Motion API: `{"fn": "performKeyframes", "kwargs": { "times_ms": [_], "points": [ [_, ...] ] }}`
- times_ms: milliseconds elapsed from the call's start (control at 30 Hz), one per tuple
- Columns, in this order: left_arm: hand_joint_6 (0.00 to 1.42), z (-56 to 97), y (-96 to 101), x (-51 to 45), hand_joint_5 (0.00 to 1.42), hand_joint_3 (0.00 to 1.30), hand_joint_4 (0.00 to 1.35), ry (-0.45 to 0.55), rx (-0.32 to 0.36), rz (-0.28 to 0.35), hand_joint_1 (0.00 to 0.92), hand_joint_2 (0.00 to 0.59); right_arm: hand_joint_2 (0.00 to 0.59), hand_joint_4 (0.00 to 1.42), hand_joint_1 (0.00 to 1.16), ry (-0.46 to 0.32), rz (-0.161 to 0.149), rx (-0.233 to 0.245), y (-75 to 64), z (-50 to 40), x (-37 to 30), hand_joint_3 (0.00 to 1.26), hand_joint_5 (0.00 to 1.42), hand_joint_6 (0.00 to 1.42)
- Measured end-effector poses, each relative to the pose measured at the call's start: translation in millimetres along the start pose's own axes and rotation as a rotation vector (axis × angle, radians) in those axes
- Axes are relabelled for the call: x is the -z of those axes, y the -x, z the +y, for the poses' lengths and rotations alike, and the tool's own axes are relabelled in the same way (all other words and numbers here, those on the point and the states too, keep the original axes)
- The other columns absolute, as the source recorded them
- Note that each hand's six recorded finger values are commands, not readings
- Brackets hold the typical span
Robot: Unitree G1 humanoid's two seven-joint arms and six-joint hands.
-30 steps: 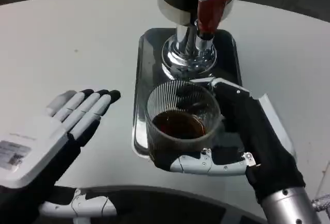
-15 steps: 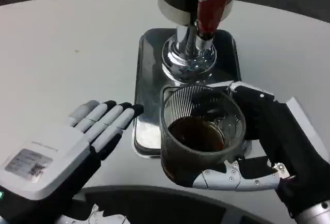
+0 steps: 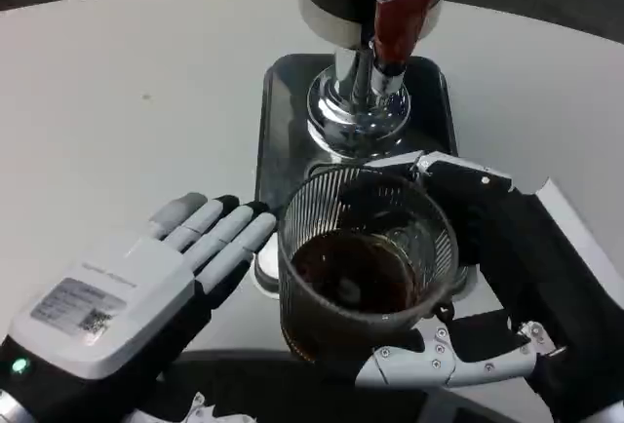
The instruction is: Grasp the cup under the faucet to collect the drink, then remove the cup.
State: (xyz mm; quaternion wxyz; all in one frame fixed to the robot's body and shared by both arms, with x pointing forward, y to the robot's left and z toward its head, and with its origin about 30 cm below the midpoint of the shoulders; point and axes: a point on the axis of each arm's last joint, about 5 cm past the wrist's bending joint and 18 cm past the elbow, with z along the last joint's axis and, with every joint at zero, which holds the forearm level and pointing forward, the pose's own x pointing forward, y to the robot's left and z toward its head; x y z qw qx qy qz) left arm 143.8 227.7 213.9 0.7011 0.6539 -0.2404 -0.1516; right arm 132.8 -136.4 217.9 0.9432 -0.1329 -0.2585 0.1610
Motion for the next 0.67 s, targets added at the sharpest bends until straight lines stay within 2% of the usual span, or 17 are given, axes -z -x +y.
{"fn": "performKeyframes", "kwargs": {
  "times_ms": [167, 667],
  "points": [
    [0.0, -1.3, 1.2, -0.2, 0.0, 0.0, 0.0, 0.007, 0.008, 0.008, 0.0, 0.0, 0.117, 0.88, 1.16, -0.017, 0.023, -0.01, 1.4, 2.0, 1.2, 0.75, 0.94, 1.36],
    [0.0, -1.1, 2.5, -1.0, 0.0, 0.0, 0.0, 0.015, 0.017, 0.026, 0.0, 0.0, 0.116, 0.88, 1.16, -0.019, 0.027, -0.016, 1.6, 2.0, 1.3, 0.76, 0.94, 1.36]
  ]
}}
